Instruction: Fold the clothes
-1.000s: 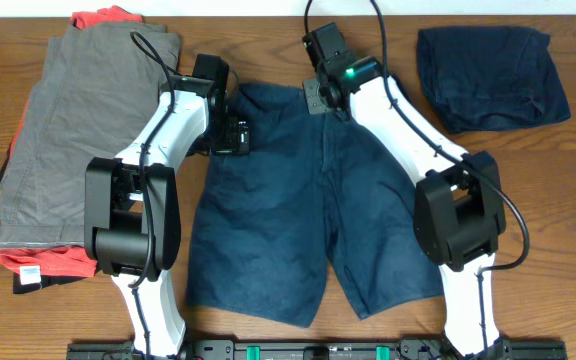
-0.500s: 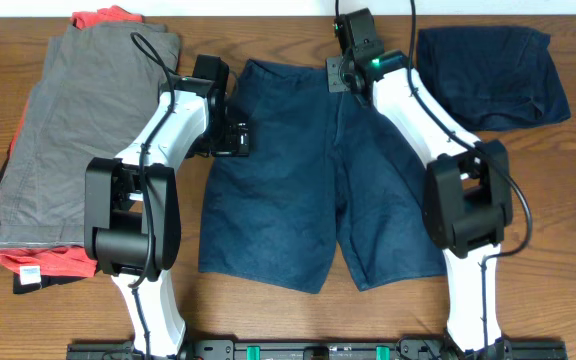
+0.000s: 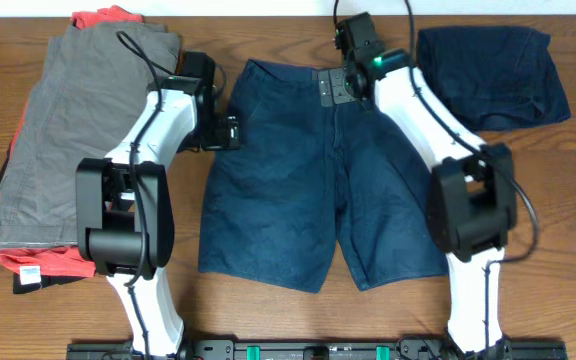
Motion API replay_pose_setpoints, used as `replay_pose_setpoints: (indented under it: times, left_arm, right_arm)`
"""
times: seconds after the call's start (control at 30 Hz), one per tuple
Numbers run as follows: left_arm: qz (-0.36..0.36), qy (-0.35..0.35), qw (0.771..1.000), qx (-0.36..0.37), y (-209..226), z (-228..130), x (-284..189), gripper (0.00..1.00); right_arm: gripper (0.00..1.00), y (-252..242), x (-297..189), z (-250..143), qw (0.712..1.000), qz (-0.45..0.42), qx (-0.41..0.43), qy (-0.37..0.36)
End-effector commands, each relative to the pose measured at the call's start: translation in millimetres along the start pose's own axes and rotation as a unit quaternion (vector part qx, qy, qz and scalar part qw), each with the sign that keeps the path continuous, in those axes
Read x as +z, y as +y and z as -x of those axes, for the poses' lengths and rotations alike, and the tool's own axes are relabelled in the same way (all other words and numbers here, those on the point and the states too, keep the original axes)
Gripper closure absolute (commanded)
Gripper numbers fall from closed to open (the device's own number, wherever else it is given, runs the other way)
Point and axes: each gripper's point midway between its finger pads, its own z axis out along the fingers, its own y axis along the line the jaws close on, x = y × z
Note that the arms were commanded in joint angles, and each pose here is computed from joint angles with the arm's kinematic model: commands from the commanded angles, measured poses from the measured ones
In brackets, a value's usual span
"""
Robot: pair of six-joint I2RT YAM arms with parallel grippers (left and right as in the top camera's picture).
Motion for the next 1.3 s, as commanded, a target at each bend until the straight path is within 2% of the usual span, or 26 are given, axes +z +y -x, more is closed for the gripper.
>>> replay_pose_setpoints:
  times: [0.0, 0.13, 0.27, 0.4, 0.63, 0.73, 0.97, 1.03, 1.07, 1.13, 1.2, 1.27]
  left_arm:
    - [0.0, -0.034, 0.999, 0.012, 7.3, 16.2, -9.8, 0.0]
    - [-0.004, -0.061, 0.997, 0.052, 4.3, 30.8, -5.5, 0.01]
    - [-0.065, -0.059, 0.988, 0.13, -18.7, 28.6, -1.1, 0.0]
    - [-0.099, -0.089, 0.977, 0.168, -33.4, 40.6, -0.5, 0.01]
    - [-0.136, -0.158, 0.961, 0.182, -52.3, 73.4, 5.6, 0.02]
    - [-0.145, -0.155, 0.96, 0.184, -57.2, 73.9, 23.5, 0.02]
    - [-0.151, -0.127, 0.961, 0.193, -68.2, 63.2, 56.0, 0.07]
    - [-0.153, -0.124, 0.961, 0.195, -71.9, 61.0, 56.5, 0.2]
    - [-0.154, -0.122, 0.962, 0.191, -73.3, 60.1, 56.3, 0.32]
    - [-0.156, -0.116, 0.965, 0.176, -74.1, 58.1, 56.4, 0.67]
    - [-0.158, -0.1, 0.97, 0.153, -73.0, 52.4, 57.8, 0.92]
    - [-0.159, -0.082, 0.977, 0.117, -68.0, 46.9, 58.0, 0.94]
  right_arm:
    - [0.01, 1.3, -63.0, 24.7, 0.999, 0.014, 0.009, -0.04]
    - [0.01, 2.8, -70.6, 4.3, 1.0, 0.024, 0.014, 0.001]
    - [0.01, 3.6, -71.1, -13.1, 0.999, 0.029, 0.011, 0.037]
    - [0.01, 4.1, -71.7, -20.1, 0.998, 0.03, 0.009, 0.052]
    - [0.01, 8.8, -73.2, -27.7, 0.997, 0.046, 0.008, 0.069]
    - [0.01, 8.4, -73.6, -31.1, 0.996, 0.045, 0.008, 0.075]
    - [0.1, 10.1, -74.7, -36.8, 0.995, 0.047, 0.006, 0.087]
    - [0.12, 10.0, -74.8, -37.2, 0.995, 0.047, 0.006, 0.088]
    - [0.12, 10.0, -74.8, -37.1, 0.995, 0.047, 0.006, 0.087]
    - [0.12, 10.0, -74.7, -36.9, 0.995, 0.047, 0.006, 0.087]
    - [0.13, 9.9, -74.7, -36.9, 0.995, 0.047, 0.006, 0.087]
    - [0.15, 10.0, -74.7, -37.0, 0.995, 0.047, 0.006, 0.087]
